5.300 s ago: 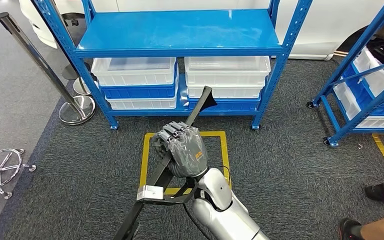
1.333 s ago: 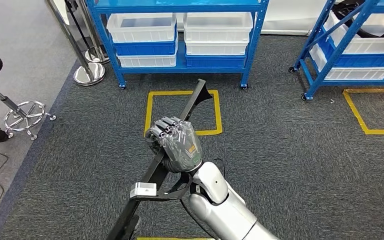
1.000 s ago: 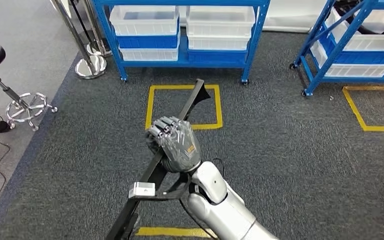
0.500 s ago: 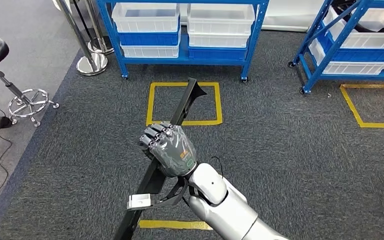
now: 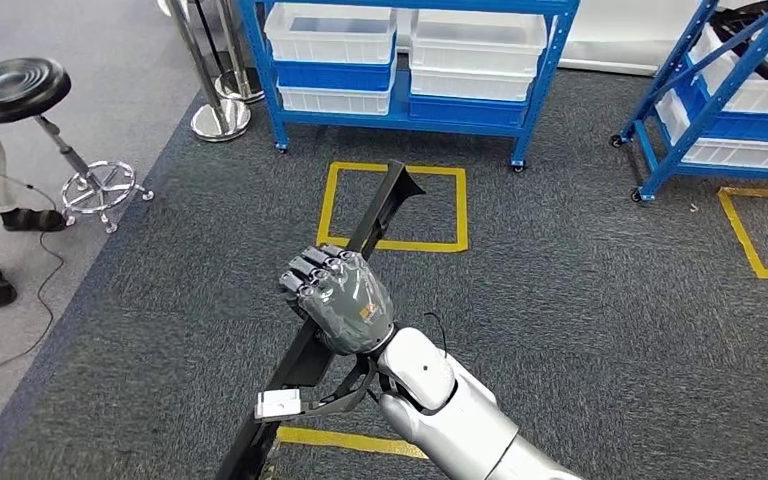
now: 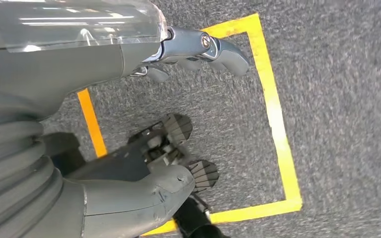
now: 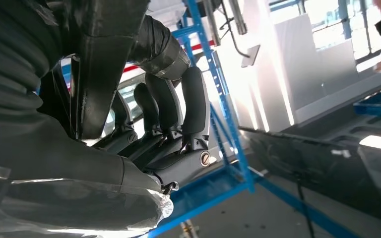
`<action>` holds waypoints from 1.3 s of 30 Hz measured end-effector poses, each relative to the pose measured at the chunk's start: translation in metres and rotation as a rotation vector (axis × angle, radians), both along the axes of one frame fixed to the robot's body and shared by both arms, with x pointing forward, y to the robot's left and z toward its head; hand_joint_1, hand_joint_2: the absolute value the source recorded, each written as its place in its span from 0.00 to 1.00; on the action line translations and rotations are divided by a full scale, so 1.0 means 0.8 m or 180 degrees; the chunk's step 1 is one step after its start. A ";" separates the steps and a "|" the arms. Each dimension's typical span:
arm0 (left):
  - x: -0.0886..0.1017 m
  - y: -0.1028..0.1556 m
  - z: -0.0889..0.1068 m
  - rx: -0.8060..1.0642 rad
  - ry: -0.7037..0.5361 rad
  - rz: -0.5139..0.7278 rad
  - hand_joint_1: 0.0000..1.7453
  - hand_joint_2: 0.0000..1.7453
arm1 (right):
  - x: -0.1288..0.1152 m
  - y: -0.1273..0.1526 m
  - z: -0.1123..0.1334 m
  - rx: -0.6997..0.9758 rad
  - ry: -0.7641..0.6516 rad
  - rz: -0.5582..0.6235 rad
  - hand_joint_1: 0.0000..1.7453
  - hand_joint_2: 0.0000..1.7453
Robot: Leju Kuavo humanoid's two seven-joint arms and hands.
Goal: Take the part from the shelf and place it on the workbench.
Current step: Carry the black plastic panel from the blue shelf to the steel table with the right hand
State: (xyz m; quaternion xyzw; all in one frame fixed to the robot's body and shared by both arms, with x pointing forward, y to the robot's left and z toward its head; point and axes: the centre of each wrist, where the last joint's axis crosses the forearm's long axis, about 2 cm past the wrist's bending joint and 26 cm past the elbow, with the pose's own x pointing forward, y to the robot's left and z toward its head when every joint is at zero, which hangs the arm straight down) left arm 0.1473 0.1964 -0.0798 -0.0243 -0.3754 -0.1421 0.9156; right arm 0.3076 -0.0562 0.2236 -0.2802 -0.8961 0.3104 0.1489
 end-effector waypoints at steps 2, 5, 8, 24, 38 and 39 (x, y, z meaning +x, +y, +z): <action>-0.001 0.001 -0.001 0.0003 0.0001 -0.0003 0.00 1.00 | 0.000 0.000 0.001 -0.0002 -0.0009 -0.0003 0.81 1.00; -0.002 0.001 -0.001 0.0003 -0.0001 -0.0004 0.00 1.00 | 0.001 -0.001 0.002 0.0004 -0.0028 -0.0007 0.81 1.00; -0.001 0.001 -0.001 0.0000 -0.0010 0.0003 0.00 1.00 | 0.001 -0.005 0.000 -0.0011 -0.0026 -0.0024 0.81 1.00; -0.003 0.002 -0.001 0.0004 -0.0015 0.0019 0.00 1.00 | 0.002 -0.008 0.000 0.0085 0.0052 0.0022 0.81 1.00; -0.003 0.003 -0.001 0.0006 -0.0021 0.0025 0.00 1.00 | 0.001 -0.008 0.002 0.0155 0.0076 0.0062 0.81 1.00; -0.003 0.003 -0.002 0.0007 -0.0018 0.0024 0.00 1.00 | 0.001 -0.009 0.001 0.0159 0.0091 0.0066 0.81 1.00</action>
